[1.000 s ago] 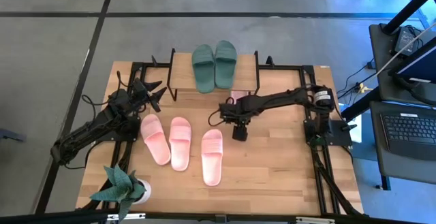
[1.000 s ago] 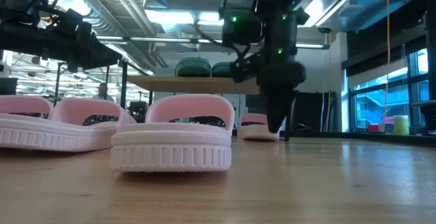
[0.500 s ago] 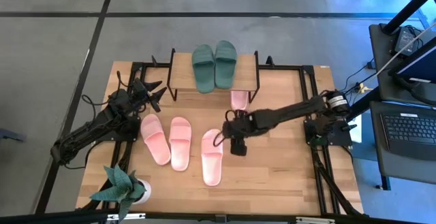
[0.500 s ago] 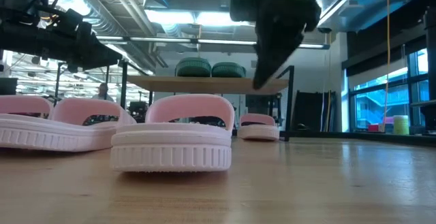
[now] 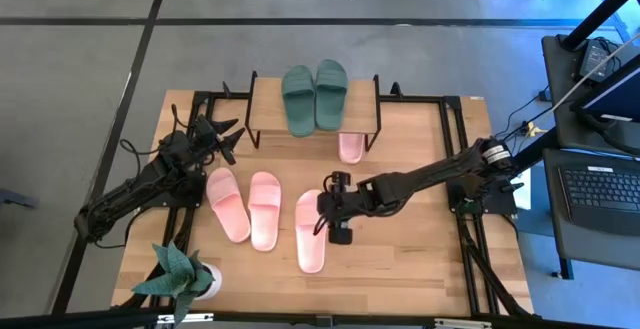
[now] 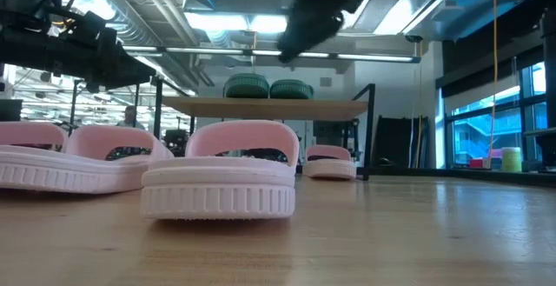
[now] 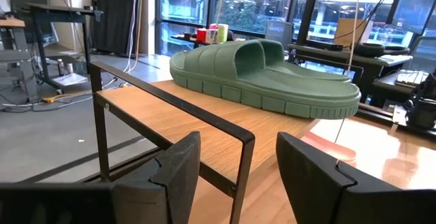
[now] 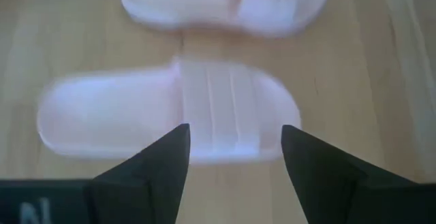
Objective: Pick and place slides into the shelf
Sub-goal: Put the pink slipper under the shelf
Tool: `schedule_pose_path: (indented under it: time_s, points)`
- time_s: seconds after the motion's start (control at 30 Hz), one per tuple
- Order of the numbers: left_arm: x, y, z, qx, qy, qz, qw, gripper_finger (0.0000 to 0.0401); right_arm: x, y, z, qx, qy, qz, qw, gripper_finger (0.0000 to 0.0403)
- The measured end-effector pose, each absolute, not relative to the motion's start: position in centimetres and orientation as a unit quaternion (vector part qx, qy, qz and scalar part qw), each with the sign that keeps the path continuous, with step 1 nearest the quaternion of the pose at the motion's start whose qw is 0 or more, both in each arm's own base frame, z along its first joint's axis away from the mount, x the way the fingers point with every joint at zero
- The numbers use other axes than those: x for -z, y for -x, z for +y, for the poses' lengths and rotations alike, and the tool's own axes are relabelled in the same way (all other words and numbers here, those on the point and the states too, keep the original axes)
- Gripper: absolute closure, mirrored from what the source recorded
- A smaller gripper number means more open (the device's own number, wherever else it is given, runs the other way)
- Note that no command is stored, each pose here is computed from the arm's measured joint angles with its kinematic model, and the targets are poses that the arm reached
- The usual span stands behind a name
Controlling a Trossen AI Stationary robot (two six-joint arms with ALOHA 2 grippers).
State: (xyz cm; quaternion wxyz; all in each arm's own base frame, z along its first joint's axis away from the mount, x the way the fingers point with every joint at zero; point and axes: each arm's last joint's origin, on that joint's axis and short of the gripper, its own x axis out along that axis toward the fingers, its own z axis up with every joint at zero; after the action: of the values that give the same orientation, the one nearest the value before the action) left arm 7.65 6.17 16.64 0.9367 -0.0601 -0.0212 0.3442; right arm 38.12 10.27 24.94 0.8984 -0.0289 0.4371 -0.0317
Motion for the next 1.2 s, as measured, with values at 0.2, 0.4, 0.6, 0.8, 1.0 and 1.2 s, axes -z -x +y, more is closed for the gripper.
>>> schedule_pose_path:
  time_s: [0.2, 0.4, 0.6, 0.8, 1.0, 1.2]
  points:
    - [-16.6, -7.7, 6.2, -0.344, 0.060, -0.021, 0.937, 0.0216, -25.3, -38.6, 11.6, -0.008, 0.074, 0.399, 0.914, 0.0171]
    - [-16.6, -7.7, 6.2, -0.344, 0.060, -0.021, 0.937, 0.0216, -23.5, -39.2, 12.6, -0.016, 0.102, 0.405, 0.909, 0.0171]
    - [-16.6, -7.7, 6.2, -0.344, 0.060, -0.017, 0.937, 0.0216, -20.9, -40.1, 12.8, -0.011, 0.114, 0.428, 0.896, 0.0171]
    - [-16.6, -7.7, 6.2, -0.344, 0.060, -0.018, 0.937, 0.0216, -18.7, -40.3, 13.1, 0.001, 0.134, 0.455, 0.881, 0.0171]
    - [-16.6, -7.7, 6.2, -0.344, 0.060, -0.018, 0.937, 0.0216, -18.4, -40.0, 13.1, 0.031, 0.159, 0.467, 0.869, 0.0171]
    - [-16.6, -7.7, 6.2, -0.344, 0.060, -0.018, 0.937, 0.0216, -17.5, -40.1, 13.3, 0.030, 0.165, 0.476, 0.863, 0.0171]
